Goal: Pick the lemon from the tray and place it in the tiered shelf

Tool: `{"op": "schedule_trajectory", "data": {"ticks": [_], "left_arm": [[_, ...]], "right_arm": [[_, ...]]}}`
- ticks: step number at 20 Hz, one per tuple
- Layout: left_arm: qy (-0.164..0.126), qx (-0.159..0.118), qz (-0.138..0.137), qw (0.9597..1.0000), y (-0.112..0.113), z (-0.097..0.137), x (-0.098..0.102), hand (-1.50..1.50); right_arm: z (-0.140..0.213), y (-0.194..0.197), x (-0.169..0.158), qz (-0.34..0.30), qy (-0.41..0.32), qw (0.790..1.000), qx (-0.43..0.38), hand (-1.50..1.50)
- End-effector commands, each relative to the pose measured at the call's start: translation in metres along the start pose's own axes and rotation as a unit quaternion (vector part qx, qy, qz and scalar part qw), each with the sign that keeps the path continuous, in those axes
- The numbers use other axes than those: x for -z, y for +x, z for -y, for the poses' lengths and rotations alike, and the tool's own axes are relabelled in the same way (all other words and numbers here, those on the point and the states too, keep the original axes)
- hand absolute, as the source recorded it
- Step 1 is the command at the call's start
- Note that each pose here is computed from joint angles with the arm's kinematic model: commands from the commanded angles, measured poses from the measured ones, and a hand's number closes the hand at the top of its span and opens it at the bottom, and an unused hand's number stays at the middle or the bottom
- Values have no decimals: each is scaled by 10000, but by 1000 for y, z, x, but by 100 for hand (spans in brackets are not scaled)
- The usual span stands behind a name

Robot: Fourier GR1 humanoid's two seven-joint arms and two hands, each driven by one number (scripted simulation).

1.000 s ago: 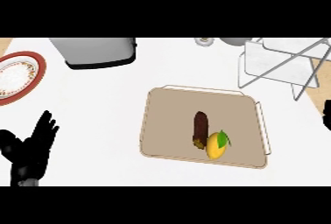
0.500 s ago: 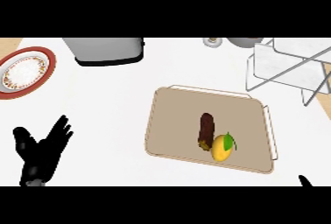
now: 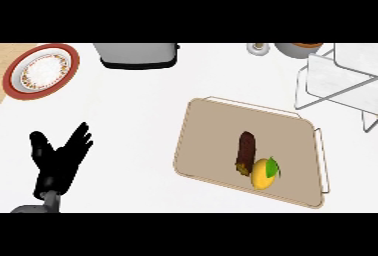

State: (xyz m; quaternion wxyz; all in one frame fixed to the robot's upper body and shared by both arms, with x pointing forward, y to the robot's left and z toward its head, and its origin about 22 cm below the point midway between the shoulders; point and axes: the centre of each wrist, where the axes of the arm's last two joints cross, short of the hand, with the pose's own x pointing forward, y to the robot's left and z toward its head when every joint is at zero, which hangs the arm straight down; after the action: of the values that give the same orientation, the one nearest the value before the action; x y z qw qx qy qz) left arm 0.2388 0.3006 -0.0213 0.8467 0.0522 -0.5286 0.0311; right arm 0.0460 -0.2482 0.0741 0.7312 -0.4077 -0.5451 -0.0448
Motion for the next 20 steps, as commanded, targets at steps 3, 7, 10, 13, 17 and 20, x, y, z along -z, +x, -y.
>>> {"op": "schedule_trajectory", "data": {"ticks": [3, 7, 10, 13, 17, 20], "left_arm": [[-277, 111, 75, 9995, 14, 9, 11, 0], [-259, 179, 114, 9994, 5, 14, 7, 0], [-250, 139, 85, 9996, 6, 20, 9, 0], [-301, 192, 86, 9993, 14, 18, 11, 0], [-333, 195, 79, 9992, 2, 26, 10, 0], [-244, 157, 73, 9996, 13, 35, 17, 0]], "right_arm": [[1, 34, -8, -670, -44, 9969, -422, -150], [-3, 37, 3, -994, -425, 9925, -578, -150], [-21, 37, 11, -1255, -458, 9875, -832, -150], [-33, 48, 32, -1628, -570, 9801, -987, -150], [-67, 75, 39, -1863, -260, 9727, -1357, -150], [-85, 90, 43, -1952, -101, 9664, -1668, -150]]}}
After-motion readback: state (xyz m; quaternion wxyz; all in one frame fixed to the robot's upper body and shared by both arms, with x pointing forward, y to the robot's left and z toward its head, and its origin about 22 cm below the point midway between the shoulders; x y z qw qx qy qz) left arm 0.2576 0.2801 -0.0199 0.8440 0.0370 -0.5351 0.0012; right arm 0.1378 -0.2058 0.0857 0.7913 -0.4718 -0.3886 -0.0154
